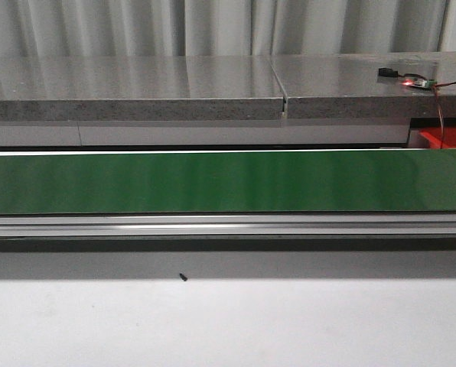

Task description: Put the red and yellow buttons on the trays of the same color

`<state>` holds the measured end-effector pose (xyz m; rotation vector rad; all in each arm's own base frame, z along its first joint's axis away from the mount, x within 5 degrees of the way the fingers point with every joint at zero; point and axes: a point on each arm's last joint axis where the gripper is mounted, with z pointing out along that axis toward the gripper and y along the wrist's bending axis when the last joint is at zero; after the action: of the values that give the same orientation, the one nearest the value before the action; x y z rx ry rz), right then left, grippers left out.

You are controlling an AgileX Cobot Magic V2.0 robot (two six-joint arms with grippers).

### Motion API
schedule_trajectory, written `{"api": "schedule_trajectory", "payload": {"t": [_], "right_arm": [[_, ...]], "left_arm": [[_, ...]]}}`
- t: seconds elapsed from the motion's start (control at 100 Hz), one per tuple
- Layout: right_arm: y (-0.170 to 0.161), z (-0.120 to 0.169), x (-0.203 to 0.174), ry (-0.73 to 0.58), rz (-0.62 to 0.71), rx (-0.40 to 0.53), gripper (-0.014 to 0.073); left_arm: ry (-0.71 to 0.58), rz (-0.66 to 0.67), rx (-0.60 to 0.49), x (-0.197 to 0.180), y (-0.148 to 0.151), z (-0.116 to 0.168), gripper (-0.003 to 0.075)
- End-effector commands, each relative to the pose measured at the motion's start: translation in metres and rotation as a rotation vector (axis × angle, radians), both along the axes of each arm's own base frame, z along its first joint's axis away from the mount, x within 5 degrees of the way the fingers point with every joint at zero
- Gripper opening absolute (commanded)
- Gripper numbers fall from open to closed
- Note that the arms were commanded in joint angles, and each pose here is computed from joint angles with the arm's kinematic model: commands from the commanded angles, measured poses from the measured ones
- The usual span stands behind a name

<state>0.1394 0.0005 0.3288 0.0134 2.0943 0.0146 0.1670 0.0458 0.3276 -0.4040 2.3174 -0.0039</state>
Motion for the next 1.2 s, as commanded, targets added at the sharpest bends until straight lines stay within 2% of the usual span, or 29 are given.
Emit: {"api": "schedule_trajectory", "payload": {"t": [0.0, 0.12, 0.18, 0.41, 0.59, 0.89, 1.19], "right_arm": [[0.0, 0.014, 0.001, -0.093, 0.006, -0.008, -0.0067], [0.0, 0.014, 0.001, -0.093, 0.006, -0.008, -0.0067], [0.0, 0.014, 0.001, -0.093, 0.006, -0.008, -0.0067], [0.0, 0.014, 0.001, -0.093, 0.006, -0.008, -0.0067], [0.0, 0.014, 0.001, -0.093, 0.006, -0.008, -0.0067], [0.0, 0.014, 0.001, -0.093, 0.006, -0.008, -0.0067], [0.0, 0.014, 0.001, -0.093, 0.006, -0.008, -0.0067]], "left_arm": [[-0.081, 0.057, 0.011, 0.014, 0.014, 0.017, 0.0308], [-0.035, 0.115, -0.015, 0.029, 0.031, 0.015, 0.054], [-0.001, 0.155, -0.052, 0.037, 0.04, 0.01, 0.0583], [0.139, 0.229, -0.205, 0.076, 0.068, -0.003, 0.0565], [0.235, 0.262, -0.28, 0.113, 0.087, -0.014, 0.0564], [0.25, 0.271, -0.392, 0.173, 0.112, -0.017, 0.0564], [0.321, 0.309, -0.445, 0.218, 0.119, -0.043, 0.0556]]}}
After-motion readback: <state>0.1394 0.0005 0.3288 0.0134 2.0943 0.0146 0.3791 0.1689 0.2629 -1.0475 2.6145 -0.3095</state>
